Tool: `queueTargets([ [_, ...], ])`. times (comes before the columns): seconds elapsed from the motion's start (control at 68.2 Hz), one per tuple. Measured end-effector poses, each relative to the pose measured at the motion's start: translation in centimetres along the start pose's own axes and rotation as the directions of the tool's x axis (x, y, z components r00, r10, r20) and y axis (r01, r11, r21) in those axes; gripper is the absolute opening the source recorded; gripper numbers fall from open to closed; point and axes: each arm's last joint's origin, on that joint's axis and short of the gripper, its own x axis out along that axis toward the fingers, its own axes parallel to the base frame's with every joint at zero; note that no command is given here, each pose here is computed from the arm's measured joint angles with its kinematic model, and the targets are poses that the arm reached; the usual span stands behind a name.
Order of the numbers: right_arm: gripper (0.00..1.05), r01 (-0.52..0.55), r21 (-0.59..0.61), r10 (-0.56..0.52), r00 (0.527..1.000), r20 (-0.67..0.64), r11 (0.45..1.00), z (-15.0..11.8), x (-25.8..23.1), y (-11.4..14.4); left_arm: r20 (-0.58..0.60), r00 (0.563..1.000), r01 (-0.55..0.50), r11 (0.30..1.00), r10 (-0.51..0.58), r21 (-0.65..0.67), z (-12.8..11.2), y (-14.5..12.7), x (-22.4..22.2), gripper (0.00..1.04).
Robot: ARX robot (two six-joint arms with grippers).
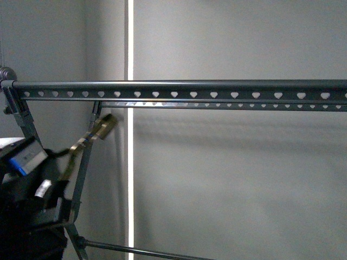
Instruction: Hang clothes on hanger
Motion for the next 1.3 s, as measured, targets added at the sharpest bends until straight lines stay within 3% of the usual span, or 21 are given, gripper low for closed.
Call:
queueTargets([
  [0.147, 0.97, 0.0, 0.0, 0.0, 1.0, 0.0, 1.0, 0.0, 0.0, 0.0, -0.006, 0.982, 0.187, 0.954, -0.19, 0.234, 0.0, -0.9, -0.3, 0.04],
  [0.323, 0.97, 0.0, 0.0, 0.0, 1.0, 0.0, 1.0, 0.0, 0.0, 0.0, 0.095, 0.941, 0.222, 0.805, -0.325, 0.55, 3.2, -2.0, -0.8, 0.04],
  [0.44, 0.97, 0.0, 0.0, 0.0, 1.0, 0.0, 1.0, 0.0, 0.0, 0.0, 0.113, 0.921, 0.171, 0.647, -0.372, 0.743, 5.4, -2.9, -0.9, 0.04],
  [0.543, 0.97, 0.0, 0.0, 0.0, 1.0, 0.0, 1.0, 0.0, 0.0, 0.0, 0.085, 0.906, 0.111, 0.425, -0.414, 0.898, 6.6, -3.7, -0.6, 0.04],
  [0.587, 0.97, 0.0, 0.0, 0.0, 1.0, 0.0, 1.0, 0.0, 0.0, 0.0, 0.063, 0.907, 0.105, 0.369, -0.415, 0.924, 6.8, -3.9, -0.4, 0.04],
  [0.601, 0.97, 0.0, 0.0, 0.0, 1.0, 0.0, 1.0, 0.0, 0.0, 0.0, 0.049, 0.909, 0.093, 0.315, -0.415, 0.944, 7.0, -4.0, -0.3, 0.04],
  [0.762, 0.97, 0.0, 0.0, 0.0, 1.0, 0.0, 1.0, 0.0, 0.0, 0.0, -0.001, 0.905, 0.026, 0.052, -0.426, 0.998, 8.1, -4.9, 0.6, 0.04],
  [0.968, 0.97, 0.0, 0.0, 0.0, 1.0, 0.0, 1.0, 0.0, 0.0, 0.0, 0.011, 0.875, -0.102, -0.161, -0.484, 0.982, 10.0, -6.6, 1.8, 0.04],
  [1.217, 0.97, 0.0, 0.0, 0.0, 1.0, 0.0, 1.0, 0.0, 0.0, 0.0, -0.048, 0.879, -0.125, -0.327, -0.474, 0.937, 10.2, -8.0, 3.4, 0.04],
  [1.305, 0.97, 0.0, 0.0, 0.0, 1.0, 0.0, 1.0, 0.0, 0.0, 0.0, -0.074, 0.88, -0.105, -0.345, -0.469, 0.933, 9.8, -8.2, 3.9, 0.04],
])
